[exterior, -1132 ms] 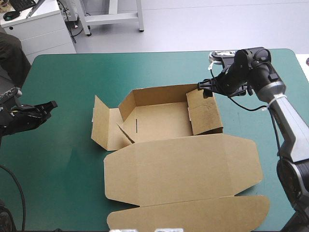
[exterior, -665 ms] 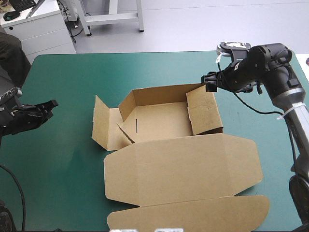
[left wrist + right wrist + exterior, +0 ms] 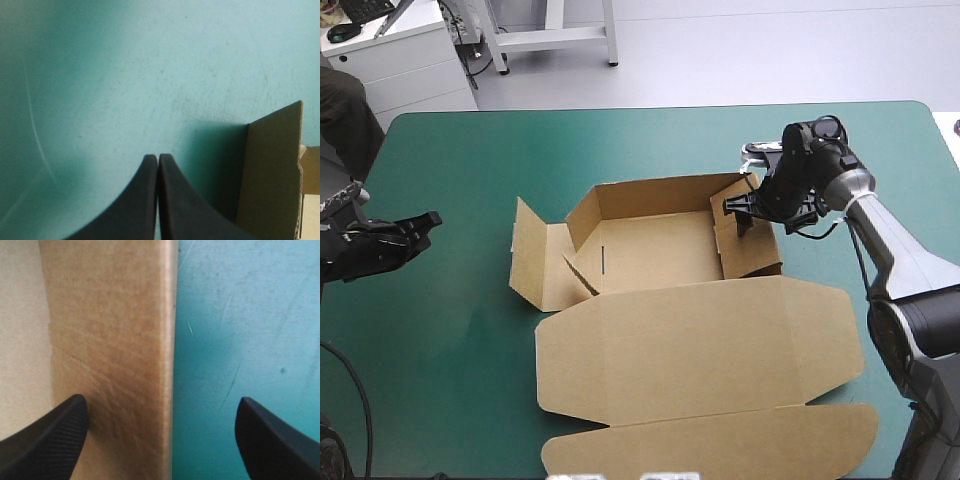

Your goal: Fold the box

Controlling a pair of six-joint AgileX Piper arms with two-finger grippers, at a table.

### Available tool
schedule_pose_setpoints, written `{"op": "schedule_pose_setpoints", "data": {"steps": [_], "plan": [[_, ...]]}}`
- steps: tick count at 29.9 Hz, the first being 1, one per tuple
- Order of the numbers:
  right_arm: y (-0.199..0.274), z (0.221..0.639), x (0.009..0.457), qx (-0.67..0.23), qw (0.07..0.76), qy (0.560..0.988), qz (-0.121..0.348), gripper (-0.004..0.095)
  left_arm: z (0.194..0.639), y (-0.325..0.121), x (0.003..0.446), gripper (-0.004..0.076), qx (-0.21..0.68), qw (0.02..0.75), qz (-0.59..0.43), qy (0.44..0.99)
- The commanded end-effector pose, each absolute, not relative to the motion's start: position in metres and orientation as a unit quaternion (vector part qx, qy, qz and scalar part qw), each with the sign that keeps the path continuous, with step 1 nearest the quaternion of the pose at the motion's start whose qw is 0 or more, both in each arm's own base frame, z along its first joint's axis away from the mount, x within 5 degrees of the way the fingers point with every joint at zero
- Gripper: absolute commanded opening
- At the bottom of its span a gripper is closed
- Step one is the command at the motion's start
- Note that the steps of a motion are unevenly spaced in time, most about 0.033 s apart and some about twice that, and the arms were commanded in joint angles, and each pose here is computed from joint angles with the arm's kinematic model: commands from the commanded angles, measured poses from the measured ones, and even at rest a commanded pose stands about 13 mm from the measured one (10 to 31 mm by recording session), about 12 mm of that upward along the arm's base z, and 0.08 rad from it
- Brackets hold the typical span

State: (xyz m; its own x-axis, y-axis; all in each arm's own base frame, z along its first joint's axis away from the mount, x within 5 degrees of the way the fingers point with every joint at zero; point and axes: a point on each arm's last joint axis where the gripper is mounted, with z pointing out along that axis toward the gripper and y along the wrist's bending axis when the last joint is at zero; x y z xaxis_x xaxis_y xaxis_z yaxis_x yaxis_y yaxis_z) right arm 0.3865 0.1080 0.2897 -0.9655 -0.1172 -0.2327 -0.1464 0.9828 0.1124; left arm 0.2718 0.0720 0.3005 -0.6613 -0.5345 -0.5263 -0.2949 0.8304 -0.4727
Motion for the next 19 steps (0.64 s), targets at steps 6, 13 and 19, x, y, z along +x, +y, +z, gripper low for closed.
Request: {"op": "schedule_pose_setpoints", "data": {"steps": [6,13,19], "plan": [[0.105,0.315,0.378,-0.077,0.141,0.985,0.064,0.0274,0.319,0.072,0.272,-0.0010,-0.237,0.384,-0.174,0.875],[0.110,0.316,0.377,-0.097,0.138,0.981,0.092,-0.0001,0.319,0.071,0.271,-0.0010,-0.235,0.378,-0.177,0.878],[0.108,0.341,0.369,-0.096,0.174,0.975,0.095,-0.0001,0.318,0.070,0.270,-0.0010,-0.226,0.373,-0.176,0.883]]}}
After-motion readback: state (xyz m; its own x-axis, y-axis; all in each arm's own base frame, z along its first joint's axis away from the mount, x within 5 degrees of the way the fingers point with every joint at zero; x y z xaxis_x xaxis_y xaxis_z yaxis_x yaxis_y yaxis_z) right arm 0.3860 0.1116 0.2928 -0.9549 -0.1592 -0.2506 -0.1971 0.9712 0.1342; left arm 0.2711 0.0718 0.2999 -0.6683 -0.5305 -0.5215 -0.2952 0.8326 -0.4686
